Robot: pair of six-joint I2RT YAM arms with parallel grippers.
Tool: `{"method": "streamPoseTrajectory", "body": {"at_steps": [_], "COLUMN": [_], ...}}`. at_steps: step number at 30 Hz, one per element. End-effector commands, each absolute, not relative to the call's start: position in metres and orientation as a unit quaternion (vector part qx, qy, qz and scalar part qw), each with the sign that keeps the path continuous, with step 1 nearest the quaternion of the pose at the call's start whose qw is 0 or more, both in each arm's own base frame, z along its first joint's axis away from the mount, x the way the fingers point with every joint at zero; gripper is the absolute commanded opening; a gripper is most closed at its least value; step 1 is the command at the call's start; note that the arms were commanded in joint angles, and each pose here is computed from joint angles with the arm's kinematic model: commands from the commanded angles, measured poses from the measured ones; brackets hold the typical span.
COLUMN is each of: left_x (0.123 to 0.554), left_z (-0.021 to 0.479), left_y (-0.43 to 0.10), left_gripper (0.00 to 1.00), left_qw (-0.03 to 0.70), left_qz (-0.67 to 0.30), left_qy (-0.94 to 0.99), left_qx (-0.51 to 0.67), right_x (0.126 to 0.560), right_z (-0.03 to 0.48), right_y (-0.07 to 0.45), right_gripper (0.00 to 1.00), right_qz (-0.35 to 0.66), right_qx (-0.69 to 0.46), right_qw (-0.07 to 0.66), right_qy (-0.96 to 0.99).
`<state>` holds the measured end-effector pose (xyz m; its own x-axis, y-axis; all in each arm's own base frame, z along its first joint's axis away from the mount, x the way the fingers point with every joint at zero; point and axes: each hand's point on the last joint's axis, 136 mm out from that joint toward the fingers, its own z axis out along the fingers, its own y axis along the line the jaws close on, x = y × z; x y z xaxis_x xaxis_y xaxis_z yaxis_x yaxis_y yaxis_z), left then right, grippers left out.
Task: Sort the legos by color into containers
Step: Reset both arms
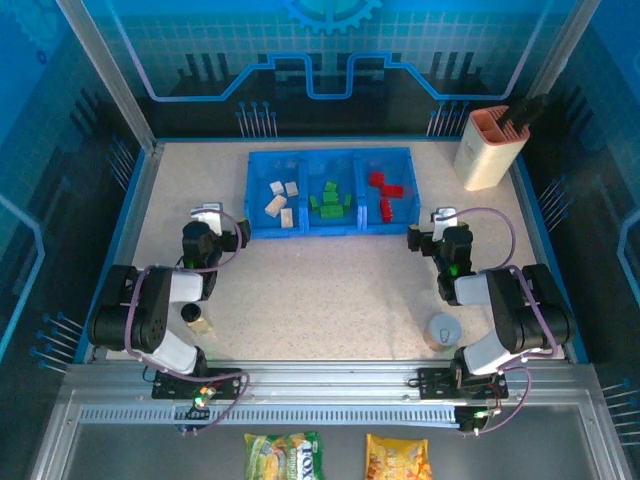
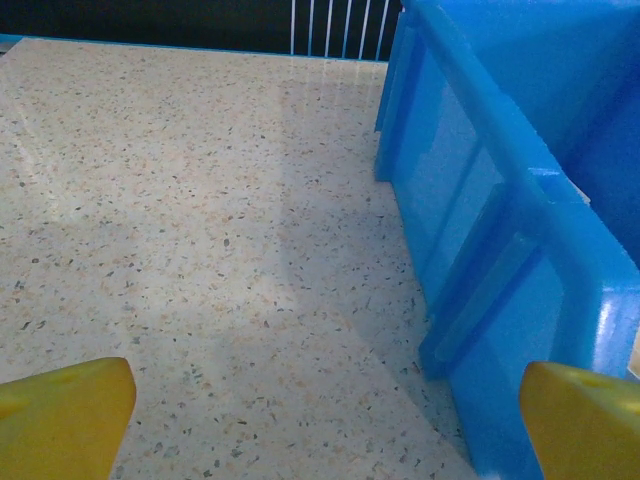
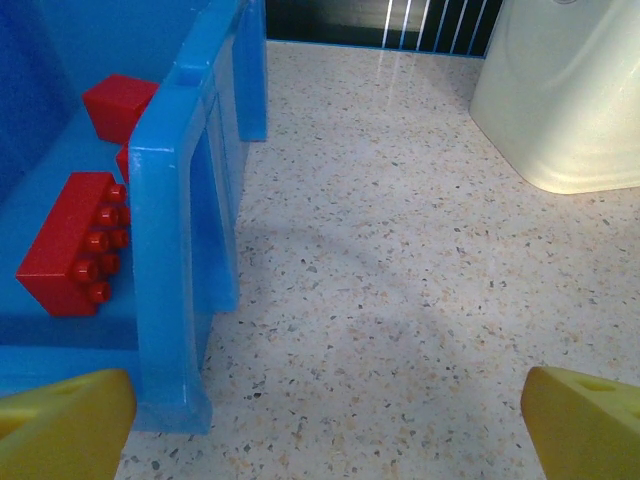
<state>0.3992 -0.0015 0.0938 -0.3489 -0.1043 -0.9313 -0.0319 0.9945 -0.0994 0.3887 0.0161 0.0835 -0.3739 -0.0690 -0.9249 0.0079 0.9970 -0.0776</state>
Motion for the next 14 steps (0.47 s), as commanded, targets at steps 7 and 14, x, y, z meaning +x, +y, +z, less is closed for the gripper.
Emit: {"method": "streamPoseTrajectory", "body": {"at_steps": [7, 14], "left_x": [0.3989, 0.3986], "left_z": [0.0954, 0.0950], "left_y": [-0.0054, -0.0056], "left_gripper": [0.99, 0.99], "left_qw": [0.577, 0.577], "left_qz": [-0.037, -0.038], "left_qy": [0.815, 0.815], "left_qx": [-0.025, -0.026], "right_x": [0.3977, 0.3982], "right_z": [0.0997, 0.0994], "right_y": [0.0146, 0.0152], "right_gripper": [1.00, 1.00], "right_qz": [-0.040, -0.034], "right_qx": [-0.023, -0.025], "right_qw": [0.583, 0.582], "right_qy": [0.811, 0.812]}}
